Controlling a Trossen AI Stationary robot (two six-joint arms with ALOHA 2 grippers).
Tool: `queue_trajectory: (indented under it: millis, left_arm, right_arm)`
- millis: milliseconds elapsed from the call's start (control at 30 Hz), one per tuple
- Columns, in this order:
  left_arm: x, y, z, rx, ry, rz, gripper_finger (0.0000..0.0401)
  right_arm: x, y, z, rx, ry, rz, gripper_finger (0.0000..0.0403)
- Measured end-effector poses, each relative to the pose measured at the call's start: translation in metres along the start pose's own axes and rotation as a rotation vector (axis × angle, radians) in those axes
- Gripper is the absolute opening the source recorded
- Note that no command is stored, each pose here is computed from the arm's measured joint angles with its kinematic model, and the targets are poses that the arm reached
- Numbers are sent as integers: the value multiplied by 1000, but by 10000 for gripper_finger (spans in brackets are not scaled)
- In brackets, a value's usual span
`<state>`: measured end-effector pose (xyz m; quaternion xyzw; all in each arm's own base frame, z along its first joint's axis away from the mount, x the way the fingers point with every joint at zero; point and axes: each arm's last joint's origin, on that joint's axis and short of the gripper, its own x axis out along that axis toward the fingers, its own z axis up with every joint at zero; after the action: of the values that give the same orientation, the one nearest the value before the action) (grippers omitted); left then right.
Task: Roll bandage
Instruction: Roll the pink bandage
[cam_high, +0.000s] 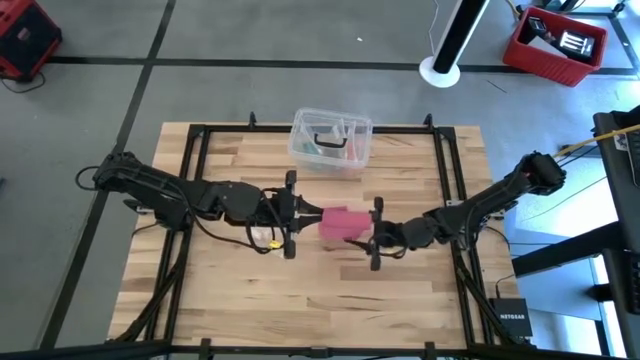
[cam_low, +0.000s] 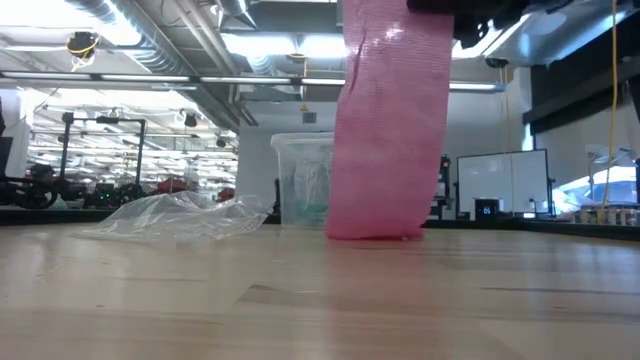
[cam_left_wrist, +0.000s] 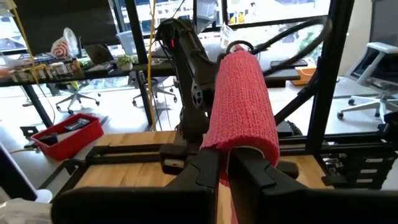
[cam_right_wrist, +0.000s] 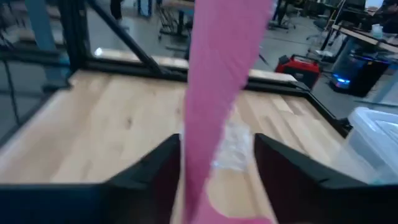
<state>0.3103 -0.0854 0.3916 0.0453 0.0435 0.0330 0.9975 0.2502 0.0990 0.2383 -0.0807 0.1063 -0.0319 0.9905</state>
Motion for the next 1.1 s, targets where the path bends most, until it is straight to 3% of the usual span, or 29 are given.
queue_trajectory:
  millis: [133,200,567,800,967,1100]
  left_arm:
    - [0,0,0,-2,-4,0,13]
    - [-2,1,2,-9,-5,0,13]
    - [-45,8,32,-95,-110,-109,13]
    - [-27,10,24,-39,-105,-65,13]
    - [-18,12,14,22,-43,22,13]
    - [-16,12,13,70,-32,44,13]
  right_arm:
    - [-3,0,3,-32,-7,34,52]
    - [-9,-2,5,-51,-4,42,16]
    - [-24,-13,7,-90,67,-7,4]
    - [-22,-11,12,-59,12,24,6]
    - [-22,-11,15,10,-2,38,34]
    - [-24,-12,30,49,16,68,84]
